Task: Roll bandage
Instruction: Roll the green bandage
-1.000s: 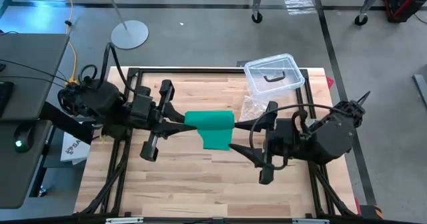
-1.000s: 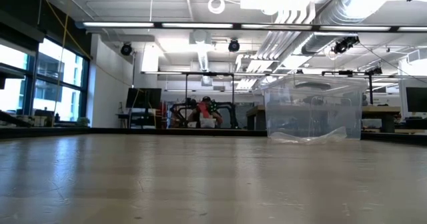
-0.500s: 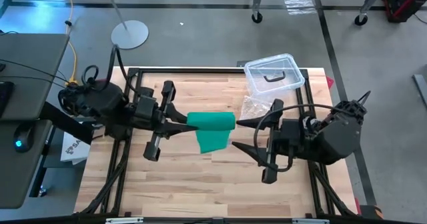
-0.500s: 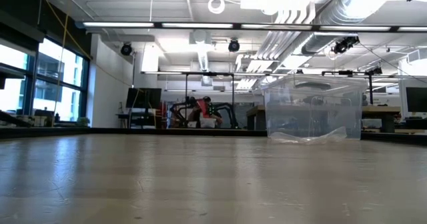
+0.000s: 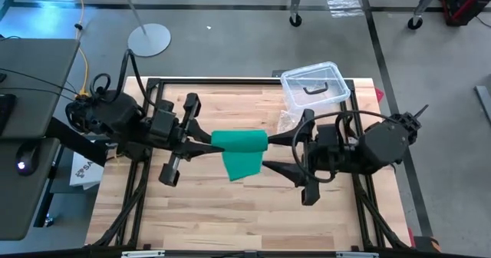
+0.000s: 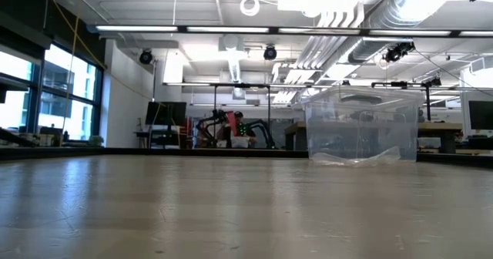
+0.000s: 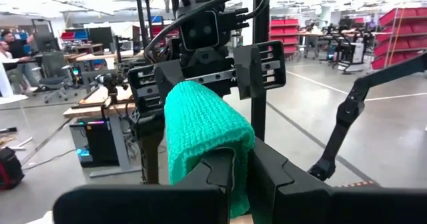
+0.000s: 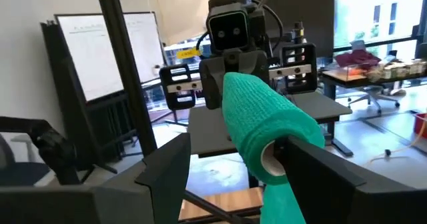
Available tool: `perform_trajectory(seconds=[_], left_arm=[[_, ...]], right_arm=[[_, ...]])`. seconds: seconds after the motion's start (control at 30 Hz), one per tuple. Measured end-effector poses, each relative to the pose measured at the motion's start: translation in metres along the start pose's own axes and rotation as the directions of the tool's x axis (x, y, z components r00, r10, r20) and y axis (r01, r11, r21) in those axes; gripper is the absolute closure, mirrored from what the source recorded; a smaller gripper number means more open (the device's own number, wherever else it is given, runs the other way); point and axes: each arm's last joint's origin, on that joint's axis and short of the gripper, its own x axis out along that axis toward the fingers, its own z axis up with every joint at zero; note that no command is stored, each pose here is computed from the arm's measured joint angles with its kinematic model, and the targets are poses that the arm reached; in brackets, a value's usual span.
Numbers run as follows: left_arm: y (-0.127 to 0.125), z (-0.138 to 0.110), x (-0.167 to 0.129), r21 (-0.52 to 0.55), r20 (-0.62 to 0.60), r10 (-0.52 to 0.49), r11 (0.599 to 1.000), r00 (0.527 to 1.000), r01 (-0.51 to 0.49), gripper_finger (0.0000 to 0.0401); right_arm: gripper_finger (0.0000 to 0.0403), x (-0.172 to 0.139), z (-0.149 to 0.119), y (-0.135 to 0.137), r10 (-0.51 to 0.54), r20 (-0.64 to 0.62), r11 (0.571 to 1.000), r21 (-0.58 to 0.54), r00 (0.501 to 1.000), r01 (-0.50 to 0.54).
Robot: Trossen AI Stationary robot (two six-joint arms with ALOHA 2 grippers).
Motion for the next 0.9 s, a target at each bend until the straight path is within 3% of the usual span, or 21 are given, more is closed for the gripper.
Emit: perform_trajectory(seconds=[0.37,0.7,0.9], left_arm=[[0.001,-0.002,0.002,0.0,-0.009,0.055,0.999,0.998,-0.055,0.0386],[0.001,-0.001,0.002,-0.006,-0.006,0.055,0.998,0.998,-0.056,0.0386],[-0.001,-0.004,0.006,0.005,-0.018,0.038,0.999,0.999,-0.038,0.0386]], right_arm=[[0.0176,-0.001,-0.009,0.0,-0.071,-0.06,0.997,0.021,0.996,0.072],[0.0176,-0.002,-0.007,0.006,0.0,-0.04,1.0,-0.021,0.999,-0.001],[0.0176,0.004,-0.008,0.0,-0.109,-0.028,0.994,0.003,0.994,0.109]])
